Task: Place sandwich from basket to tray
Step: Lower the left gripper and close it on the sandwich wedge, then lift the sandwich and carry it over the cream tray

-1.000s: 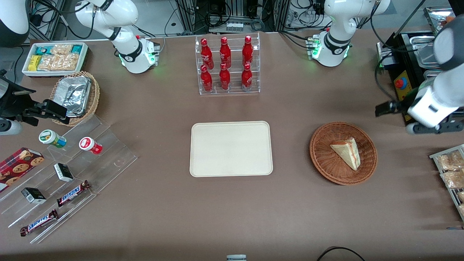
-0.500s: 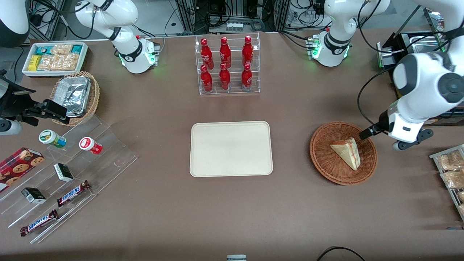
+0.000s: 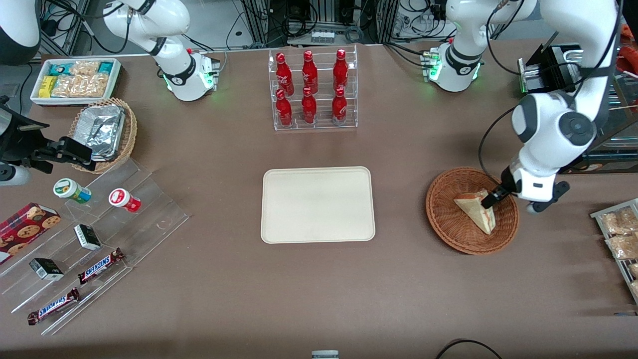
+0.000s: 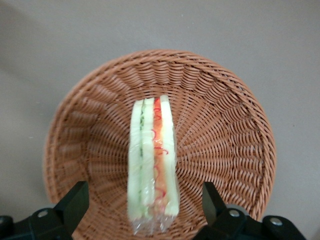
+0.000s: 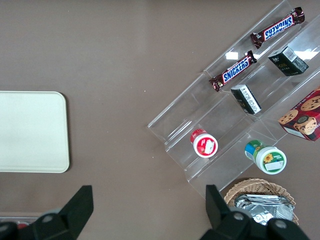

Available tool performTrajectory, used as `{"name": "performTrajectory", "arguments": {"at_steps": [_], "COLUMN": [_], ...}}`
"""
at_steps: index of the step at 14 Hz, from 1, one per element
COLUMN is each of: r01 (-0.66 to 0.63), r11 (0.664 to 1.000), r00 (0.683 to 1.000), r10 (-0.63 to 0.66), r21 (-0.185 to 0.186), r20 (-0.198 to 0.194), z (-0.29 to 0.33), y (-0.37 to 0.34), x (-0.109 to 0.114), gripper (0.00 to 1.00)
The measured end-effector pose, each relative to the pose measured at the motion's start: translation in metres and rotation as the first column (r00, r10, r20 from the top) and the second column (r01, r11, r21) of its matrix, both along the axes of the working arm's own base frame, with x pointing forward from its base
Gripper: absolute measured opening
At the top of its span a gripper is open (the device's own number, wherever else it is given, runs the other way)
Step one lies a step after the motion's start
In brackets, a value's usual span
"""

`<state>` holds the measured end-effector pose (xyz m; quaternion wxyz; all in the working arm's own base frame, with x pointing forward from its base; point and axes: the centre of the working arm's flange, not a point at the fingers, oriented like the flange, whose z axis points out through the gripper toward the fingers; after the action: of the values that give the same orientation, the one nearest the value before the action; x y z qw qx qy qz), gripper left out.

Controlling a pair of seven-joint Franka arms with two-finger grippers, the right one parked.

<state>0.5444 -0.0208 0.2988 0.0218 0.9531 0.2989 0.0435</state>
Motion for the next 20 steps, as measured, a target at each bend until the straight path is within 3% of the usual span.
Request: {"name": "performTrajectory", "arguments": {"at_steps": [8,11,14,17,20], "r01": [-0.006,0.0,0.002,0.009,0.042], "r11": [1.0,1.0,1.0,1.0,0.999], "r00": [0.999,0.999,0.999,0.998,0.988], "r10": [0.006,0.0,-0.002,-0.009,-0.041], "r21": [0.0,0.0,-0.001,0.001,0.005], "r20": [-0.046,-0.049,-0.047,-0.067,-0.148], "z": [-0.037,-0.039,-0.037,-0.02,0.043], "y": [-0.003,-0.008,-0.011,-0.015,-0.03], "x": [-0.009,-0.011,-0.01,-0.01,-0.007], "gripper": [0.97,0.63,0.35,0.25,0.15]}}
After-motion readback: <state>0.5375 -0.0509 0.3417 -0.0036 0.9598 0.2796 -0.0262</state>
